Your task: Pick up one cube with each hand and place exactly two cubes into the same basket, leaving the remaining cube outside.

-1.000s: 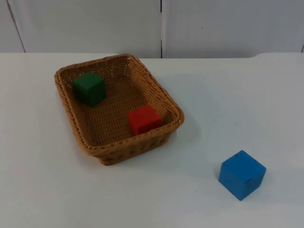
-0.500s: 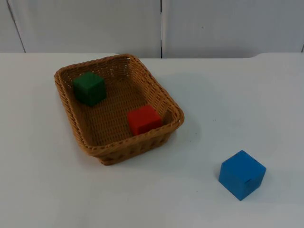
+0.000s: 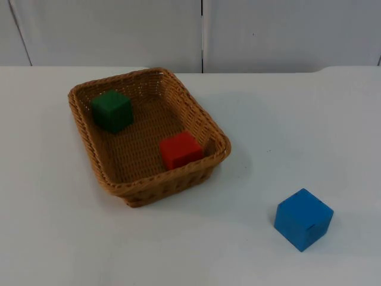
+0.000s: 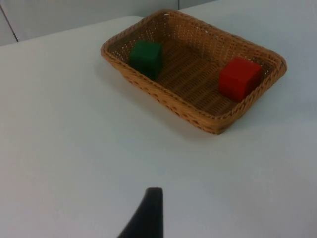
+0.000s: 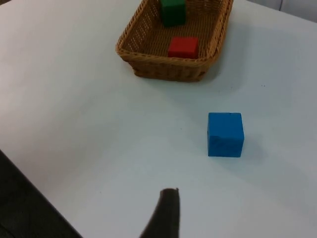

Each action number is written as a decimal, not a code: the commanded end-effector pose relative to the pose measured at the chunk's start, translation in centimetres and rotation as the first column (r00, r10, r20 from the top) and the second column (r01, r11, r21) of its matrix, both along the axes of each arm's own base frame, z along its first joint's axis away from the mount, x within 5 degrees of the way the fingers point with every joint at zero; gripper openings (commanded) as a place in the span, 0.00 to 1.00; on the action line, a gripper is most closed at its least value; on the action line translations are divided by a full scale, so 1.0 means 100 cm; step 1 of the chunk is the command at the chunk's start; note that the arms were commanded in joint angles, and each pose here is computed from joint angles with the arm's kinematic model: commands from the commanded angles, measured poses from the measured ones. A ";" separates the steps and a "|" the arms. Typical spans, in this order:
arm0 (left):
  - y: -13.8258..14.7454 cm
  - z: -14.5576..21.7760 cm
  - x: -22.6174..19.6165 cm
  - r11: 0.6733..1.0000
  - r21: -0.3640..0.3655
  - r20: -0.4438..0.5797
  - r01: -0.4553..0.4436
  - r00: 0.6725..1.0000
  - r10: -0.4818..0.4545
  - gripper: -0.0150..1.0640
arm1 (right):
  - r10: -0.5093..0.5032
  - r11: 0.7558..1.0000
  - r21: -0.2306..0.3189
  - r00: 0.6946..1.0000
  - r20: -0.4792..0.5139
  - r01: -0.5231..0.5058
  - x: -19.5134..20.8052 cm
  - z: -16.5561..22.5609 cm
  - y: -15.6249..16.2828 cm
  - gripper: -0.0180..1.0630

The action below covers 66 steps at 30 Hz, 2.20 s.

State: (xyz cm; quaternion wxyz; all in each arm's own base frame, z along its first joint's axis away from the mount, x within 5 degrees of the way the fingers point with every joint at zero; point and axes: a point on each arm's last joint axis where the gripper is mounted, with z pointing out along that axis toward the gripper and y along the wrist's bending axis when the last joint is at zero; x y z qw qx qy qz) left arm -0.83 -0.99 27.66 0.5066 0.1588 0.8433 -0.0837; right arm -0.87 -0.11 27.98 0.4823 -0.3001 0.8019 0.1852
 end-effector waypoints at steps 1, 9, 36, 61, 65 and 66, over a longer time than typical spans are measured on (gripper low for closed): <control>0.000 -0.001 0.000 1.000 -0.008 0.004 -0.004 1.000 0.004 0.87 | 0.000 1.000 0.004 1.000 0.008 0.000 0.000 0.000 0.000 0.82; 0.000 -0.001 0.000 1.000 -0.009 0.004 -0.005 1.000 0.005 0.99 | 0.000 1.000 0.004 1.000 0.008 0.000 0.000 0.000 0.000 0.99; 0.000 -0.001 0.000 1.000 -0.012 0.003 -0.005 1.000 0.005 0.99 | -0.011 1.000 0.012 1.000 0.003 0.011 0.000 0.000 0.000 0.99; 0.000 -0.001 0.000 1.000 -0.012 0.003 -0.005 1.000 0.005 0.99 | -0.527 0.850 0.012 0.850 0.003 0.527 0.001 0.000 0.005 0.99; 0.000 -0.001 0.000 1.000 -0.012 0.003 -0.005 1.000 0.005 0.99 | -0.563 0.826 0.012 0.826 0.003 0.563 0.001 0.000 0.005 0.99; 0.000 -0.001 0.000 1.000 -0.012 0.003 -0.005 1.000 0.005 0.99 | -0.571 0.821 0.012 0.821 0.003 0.570 0.001 0.000 0.005 0.99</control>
